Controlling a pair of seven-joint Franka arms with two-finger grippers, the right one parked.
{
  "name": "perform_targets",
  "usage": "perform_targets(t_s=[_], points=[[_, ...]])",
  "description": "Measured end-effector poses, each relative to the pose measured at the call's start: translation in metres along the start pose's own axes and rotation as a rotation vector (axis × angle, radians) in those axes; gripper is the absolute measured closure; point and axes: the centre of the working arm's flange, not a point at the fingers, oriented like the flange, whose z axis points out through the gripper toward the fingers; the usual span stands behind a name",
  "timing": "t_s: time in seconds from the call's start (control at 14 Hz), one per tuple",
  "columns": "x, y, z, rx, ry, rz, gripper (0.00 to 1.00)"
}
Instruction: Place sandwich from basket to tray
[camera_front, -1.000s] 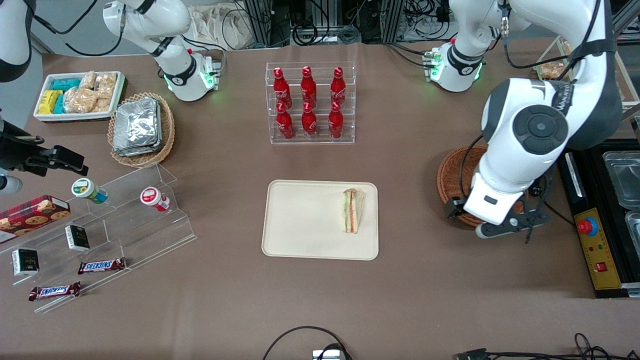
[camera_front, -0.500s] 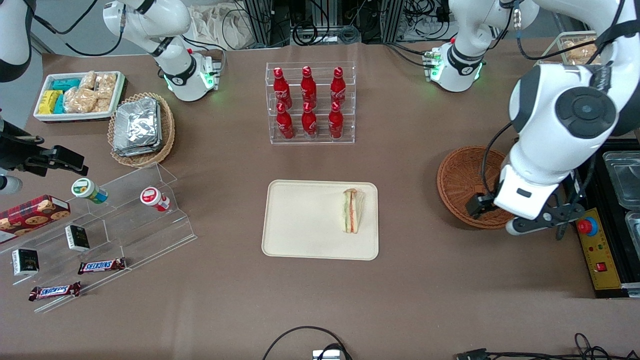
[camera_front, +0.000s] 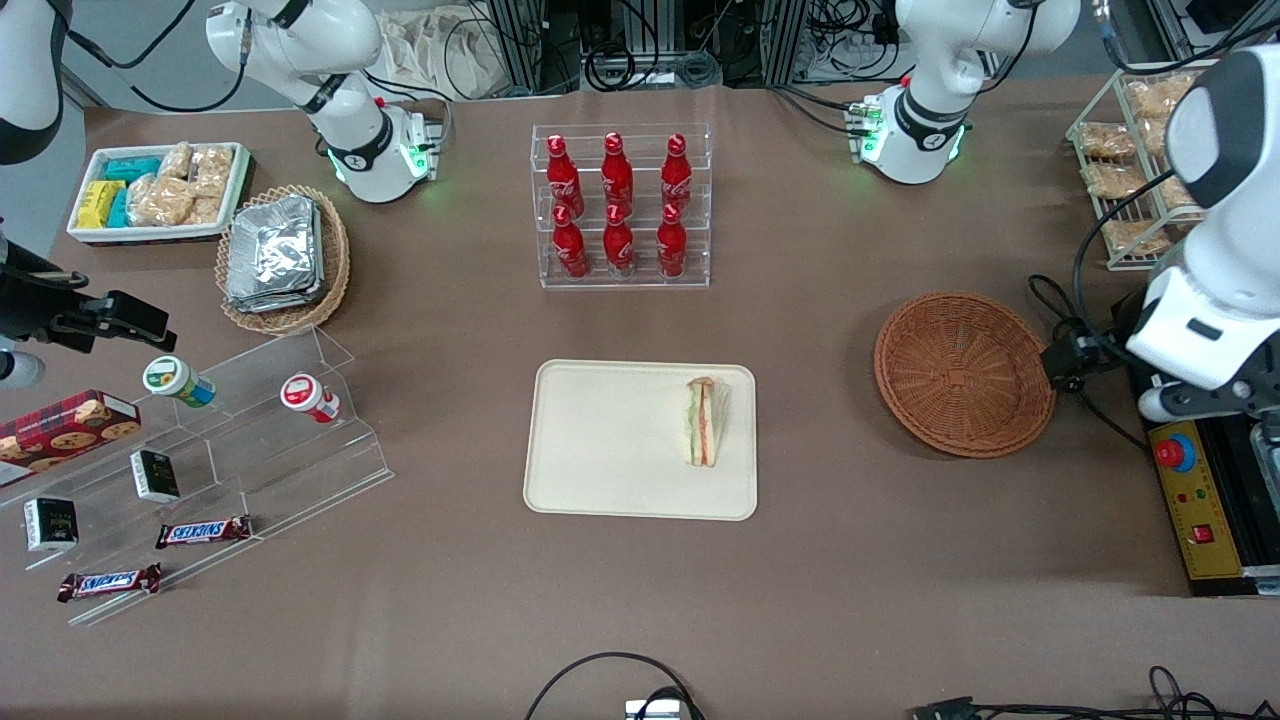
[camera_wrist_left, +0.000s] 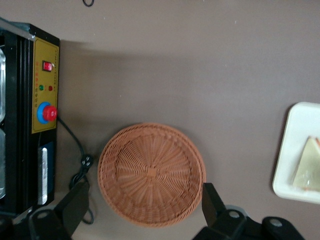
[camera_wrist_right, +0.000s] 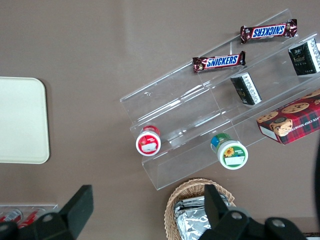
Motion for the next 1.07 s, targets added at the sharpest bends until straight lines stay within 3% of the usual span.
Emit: perform_targets(t_s=[0.43, 0.57, 0.79, 1.07], points=[[-0.048, -0.006, -0.054, -0.017, -0.046, 0.024, 0.00], [-0.061, -0.008, -0.067, -0.015, -0.046, 0.025, 0.00], [-0.065, -0.011, -0.070, -0.015, -0.047, 0.022, 0.00], [-0.065, -0.013, -0.068, -0.049, -0.057, 0.013, 0.00]])
